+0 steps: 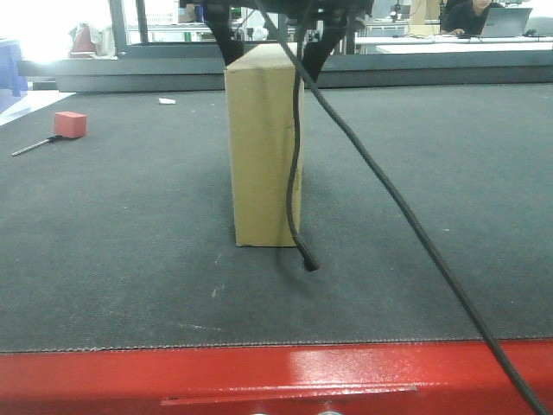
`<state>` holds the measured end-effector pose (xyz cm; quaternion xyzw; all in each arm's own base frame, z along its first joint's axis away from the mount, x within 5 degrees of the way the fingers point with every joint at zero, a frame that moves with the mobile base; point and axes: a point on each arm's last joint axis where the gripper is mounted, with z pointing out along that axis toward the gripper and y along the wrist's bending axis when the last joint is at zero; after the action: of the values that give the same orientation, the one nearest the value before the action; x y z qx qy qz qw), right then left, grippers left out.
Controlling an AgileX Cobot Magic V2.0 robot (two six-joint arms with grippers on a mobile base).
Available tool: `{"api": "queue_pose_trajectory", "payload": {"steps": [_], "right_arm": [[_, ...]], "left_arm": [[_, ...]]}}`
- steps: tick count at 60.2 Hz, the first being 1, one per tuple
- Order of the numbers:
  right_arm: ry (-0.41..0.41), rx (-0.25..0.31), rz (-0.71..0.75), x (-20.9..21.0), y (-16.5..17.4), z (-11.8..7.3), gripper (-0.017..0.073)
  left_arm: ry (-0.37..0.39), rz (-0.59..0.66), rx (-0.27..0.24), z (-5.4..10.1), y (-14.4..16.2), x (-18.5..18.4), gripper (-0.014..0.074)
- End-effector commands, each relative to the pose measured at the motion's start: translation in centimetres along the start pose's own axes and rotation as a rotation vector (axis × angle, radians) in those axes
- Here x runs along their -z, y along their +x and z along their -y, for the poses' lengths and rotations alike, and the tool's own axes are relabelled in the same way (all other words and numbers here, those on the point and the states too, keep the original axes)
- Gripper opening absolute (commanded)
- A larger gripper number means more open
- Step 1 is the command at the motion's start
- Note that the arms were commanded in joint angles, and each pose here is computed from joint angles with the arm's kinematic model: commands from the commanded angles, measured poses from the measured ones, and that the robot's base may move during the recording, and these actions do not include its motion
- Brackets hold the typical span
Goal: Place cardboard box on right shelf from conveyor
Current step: 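Grasp the tan cardboard box with the right gripper and lift it, then raise the held box clear of the conveyor with the right gripper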
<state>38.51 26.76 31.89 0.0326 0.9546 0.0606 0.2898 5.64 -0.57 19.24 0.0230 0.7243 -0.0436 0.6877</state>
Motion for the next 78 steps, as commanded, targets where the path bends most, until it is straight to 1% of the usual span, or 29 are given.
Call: {"api": "queue_pose_trajectory", "payload": {"steps": [1, 3, 7, 10, 13, 15, 17, 25, 35, 43, 49, 59, 62, 65, 74, 78], "right_arm": [[-0.052, -0.019, 0.121, 3.9, -2.0, 0.6, 0.0387], [-0.051, -0.021, 0.12, 3.9, -2.1, 0.7, 0.0326], [-0.046, -0.032, 0.111, 4.0, -2.2, 1.1, 0.0235], [-0.039, -0.04, 0.107, 4.3, -2.4, 1.5, 0.0202], [-0.035, -0.031, 0.11, 4.8, -2.7, 2.1, 0.0202], [-0.04, -0.012, 0.118, 5.3, -3.0, 2.4, 0.0203], [-0.05, 0.022, 0.123, 5.8, -3.3, 2.9, 0.0203], [-0.108, 0.117, 0.17, 8.4, -4.5, 4.5, 0.0203], [-0.136, 0.229, 0.231, 12.1, -5.6, 7.5, 0.0203], [-0.151, 0.271, 0.245, 13.6, -5.5, 10.1, 0.0203], [-0.155, 0.267, 0.252, 14.3, -4.8, 12.5, 0.0203], [-0.133, 0.229, 0.292, 15.3, -2.2, 16.6, 0.0203], [-0.113, 0.21, 0.308, 15.8, -0.6, 18.2, 0.0203], [-0.099, 0.192, 0.327, 16.2, 0.7, 19.3, 0.0203], [-0.068, 0.153, 0.378, 17.6, 5.2, 21.9, 0.0203], [-0.061, 0.143, 0.395, 18.1, 7.2, 22.6, 0.0203]], "left_arm": [[0.002, 0.089, 0.006, 0.0, -0.5, 0.1, -0.0116], [0.002, 0.089, 0.006, 0.0, -0.5, 0.1, -0.0116], [0.002, 0.089, 0.006, 0.0, -0.5, 0.1, -0.0116], [0.002, 0.089, 0.006, 0.0, -0.5, 0.1, -0.0116], [0.002, 0.089, 0.006, 0.0, -0.5, 0.1, -0.0116], [0.002, 0.089, 0.006, 0.0, -0.5, 0.1, -0.0116], [0.002, 0.089, 0.006, 0.0, -0.5, 0.1, -0.0116], [0.002, 0.089, 0.006, 0.0, -0.5, 0.1, -0.0116], [0.002, 0.089, 0.006, 0.0, -0.5, 0.1, -0.0115], [0.002, 0.089, 0.006, 0.0, -0.5, 0.1, -0.0116], [0.002, 0.089, 0.006, 0.0, -0.5, 0.1, -0.0116], [0.002, 0.089, 0.006, 0.0, -0.5, 0.1, -0.0116], [0.002, 0.089, 0.006, 0.0, -0.5, 0.1, -0.0116], [0.002, 0.089, 0.006, 0.0, -0.5, 0.1, -0.0116], [0.002, 0.089, 0.006, 0.0, -0.5, 0.1, -0.0116], [0.002, 0.089, 0.006, 0.0, -0.5, 0.1, -0.0116]]}}
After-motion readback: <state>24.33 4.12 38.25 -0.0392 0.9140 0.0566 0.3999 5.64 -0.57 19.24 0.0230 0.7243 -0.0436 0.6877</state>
